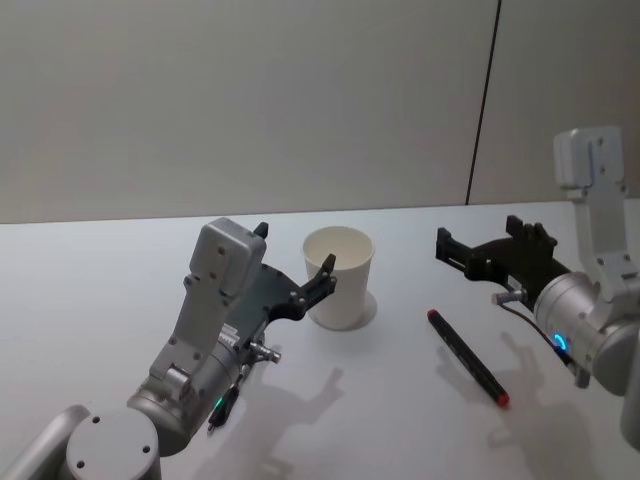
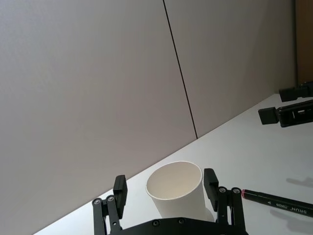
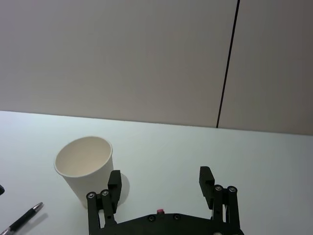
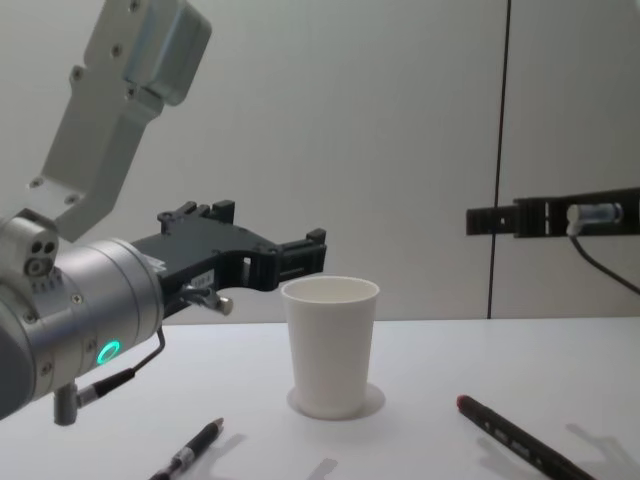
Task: Place the pen into the pen holder.
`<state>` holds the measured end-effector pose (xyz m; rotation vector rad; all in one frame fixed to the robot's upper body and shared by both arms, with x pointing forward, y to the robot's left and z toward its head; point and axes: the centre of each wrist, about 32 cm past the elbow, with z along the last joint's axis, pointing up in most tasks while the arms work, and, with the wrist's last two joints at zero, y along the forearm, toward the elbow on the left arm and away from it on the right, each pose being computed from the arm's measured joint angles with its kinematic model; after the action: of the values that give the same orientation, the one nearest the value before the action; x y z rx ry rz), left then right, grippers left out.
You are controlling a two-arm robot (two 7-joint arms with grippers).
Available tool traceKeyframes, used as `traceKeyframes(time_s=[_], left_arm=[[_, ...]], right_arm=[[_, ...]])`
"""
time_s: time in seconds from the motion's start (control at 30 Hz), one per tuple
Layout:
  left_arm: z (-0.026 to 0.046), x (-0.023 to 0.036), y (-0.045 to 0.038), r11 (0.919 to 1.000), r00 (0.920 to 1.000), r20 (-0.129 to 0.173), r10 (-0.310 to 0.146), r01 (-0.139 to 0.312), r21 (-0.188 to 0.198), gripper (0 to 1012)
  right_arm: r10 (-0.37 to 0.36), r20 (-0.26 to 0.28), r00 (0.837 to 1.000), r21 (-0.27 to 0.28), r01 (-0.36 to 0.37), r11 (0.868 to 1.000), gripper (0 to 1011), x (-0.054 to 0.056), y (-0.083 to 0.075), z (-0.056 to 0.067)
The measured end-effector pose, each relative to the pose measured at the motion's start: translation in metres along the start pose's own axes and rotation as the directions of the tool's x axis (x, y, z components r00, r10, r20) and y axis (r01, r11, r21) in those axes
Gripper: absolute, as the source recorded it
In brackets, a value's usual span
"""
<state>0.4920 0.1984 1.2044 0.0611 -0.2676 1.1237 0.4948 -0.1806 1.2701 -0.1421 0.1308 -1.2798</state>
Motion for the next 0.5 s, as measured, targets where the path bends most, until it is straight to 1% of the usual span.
traceKeyframes(time_s=[0.07,0.1,0.2,0.23,0.27,0.37,0.4,0.47,0.5], left_arm=[[0.0,0.0,0.0,1.0,1.0,0.0,0.0,0.0,0.0,1000],[0.0,0.0,0.0,1.0,1.0,0.0,0.0,0.0,0.0,1000],[0.0,0.0,0.0,1.0,1.0,0.0,0.0,0.0,0.0,999],[0.0,0.0,0.0,1.0,1.0,0.0,0.0,0.0,0.0,999],[0.0,0.0,0.0,1.0,1.0,0.0,0.0,0.0,0.0,1000],[0.0,0.0,0.0,1.0,1.0,0.0,0.0,0.0,0.0,1000],[0.0,0.0,0.0,1.0,1.0,0.0,0.0,0.0,0.0,1000],[0.0,0.0,0.0,1.0,1.0,0.0,0.0,0.0,0.0,1000],[0.0,0.0,0.0,1.0,1.0,0.0,0.0,0.0,0.0,1000]], right_arm=[[0.001,-0.016,1.0,-0.026,-0.002,1.0,1002,0.0003,-0.0001,0.0008],[0.001,-0.016,1.0,-0.026,-0.002,1.0,1001,0.0003,-0.0001,0.0008],[-0.002,-0.039,0.999,-0.067,-0.001,0.998,1002,0.0007,-0.0004,0.0018],[-0.003,-0.042,0.999,-0.072,0.0,0.997,1001,0.0009,-0.0006,0.0021],[-0.008,-0.051,0.999,-0.09,0.003,0.996,1002,0.0011,-0.0009,0.0025],[-0.015,-0.062,0.998,-0.115,0.008,0.993,1001,0.0014,-0.0012,0.0024],[-0.022,-0.07,0.997,-0.134,0.013,0.991,1001,0.0017,-0.0015,0.0023],[-0.029,-0.076,0.997,-0.15,0.017,0.988,1002,0.0021,-0.0018,0.002],[-0.037,-0.084,0.996,-0.168,0.022,0.986,1002,0.0029,-0.0021,0.0017]])
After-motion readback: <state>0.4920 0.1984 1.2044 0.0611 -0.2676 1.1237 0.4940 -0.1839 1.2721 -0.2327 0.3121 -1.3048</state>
